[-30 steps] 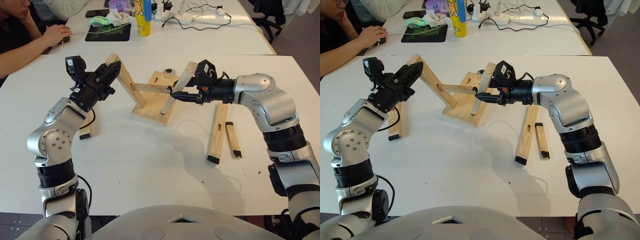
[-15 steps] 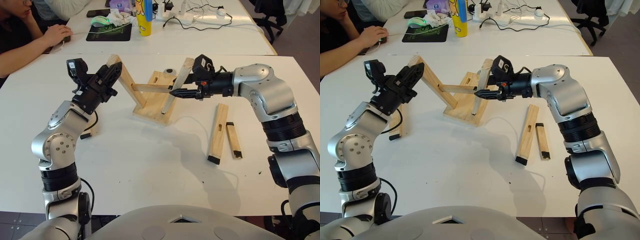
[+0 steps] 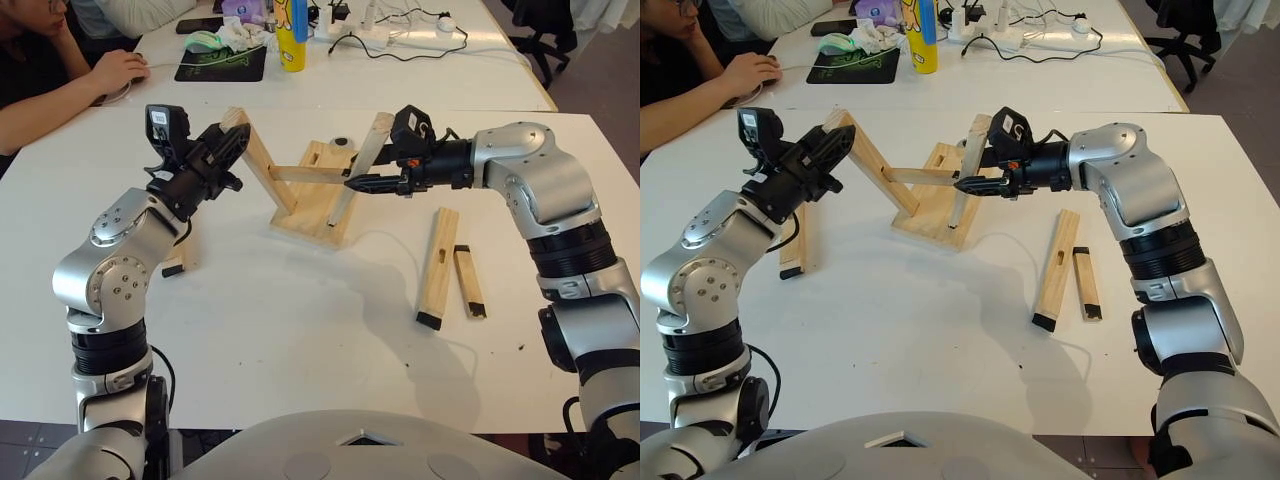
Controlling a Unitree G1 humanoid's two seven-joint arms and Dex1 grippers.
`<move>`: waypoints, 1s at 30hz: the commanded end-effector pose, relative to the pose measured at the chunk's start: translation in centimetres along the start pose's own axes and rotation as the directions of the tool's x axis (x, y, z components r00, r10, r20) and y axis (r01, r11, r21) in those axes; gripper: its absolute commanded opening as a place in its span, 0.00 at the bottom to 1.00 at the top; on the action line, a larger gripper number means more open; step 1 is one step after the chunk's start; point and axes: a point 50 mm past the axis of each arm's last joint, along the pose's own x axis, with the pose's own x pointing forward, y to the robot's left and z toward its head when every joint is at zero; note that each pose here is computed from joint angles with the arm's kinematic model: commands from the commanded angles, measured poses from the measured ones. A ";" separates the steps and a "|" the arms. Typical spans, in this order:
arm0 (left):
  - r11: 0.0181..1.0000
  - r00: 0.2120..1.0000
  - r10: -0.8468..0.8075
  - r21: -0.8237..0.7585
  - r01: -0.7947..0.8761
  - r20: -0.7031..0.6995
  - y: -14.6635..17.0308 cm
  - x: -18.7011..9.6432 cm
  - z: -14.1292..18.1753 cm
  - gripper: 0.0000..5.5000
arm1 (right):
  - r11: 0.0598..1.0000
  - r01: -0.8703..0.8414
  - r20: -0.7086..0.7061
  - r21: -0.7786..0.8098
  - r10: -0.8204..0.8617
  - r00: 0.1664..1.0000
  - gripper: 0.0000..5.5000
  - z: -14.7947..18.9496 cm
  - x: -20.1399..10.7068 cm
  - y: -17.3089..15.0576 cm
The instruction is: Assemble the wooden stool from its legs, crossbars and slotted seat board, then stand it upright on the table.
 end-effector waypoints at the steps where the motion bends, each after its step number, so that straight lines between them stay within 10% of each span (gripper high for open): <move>1: 0.996 0.996 -0.074 0.050 0.076 -0.041 -1.4 0.6 0.1 0.22 | 0.992 -0.028 -0.098 0.120 0.040 0.994 0.37 -2.9 0.3 0.9; 30: 0.994 0.983 -0.094 0.042 0.102 -0.156 -5.4 -2.3 -1.5 0.21 | 0.950 -0.065 -0.184 0.305 0.126 0.975 0.37 -5.4 -4.7 7.5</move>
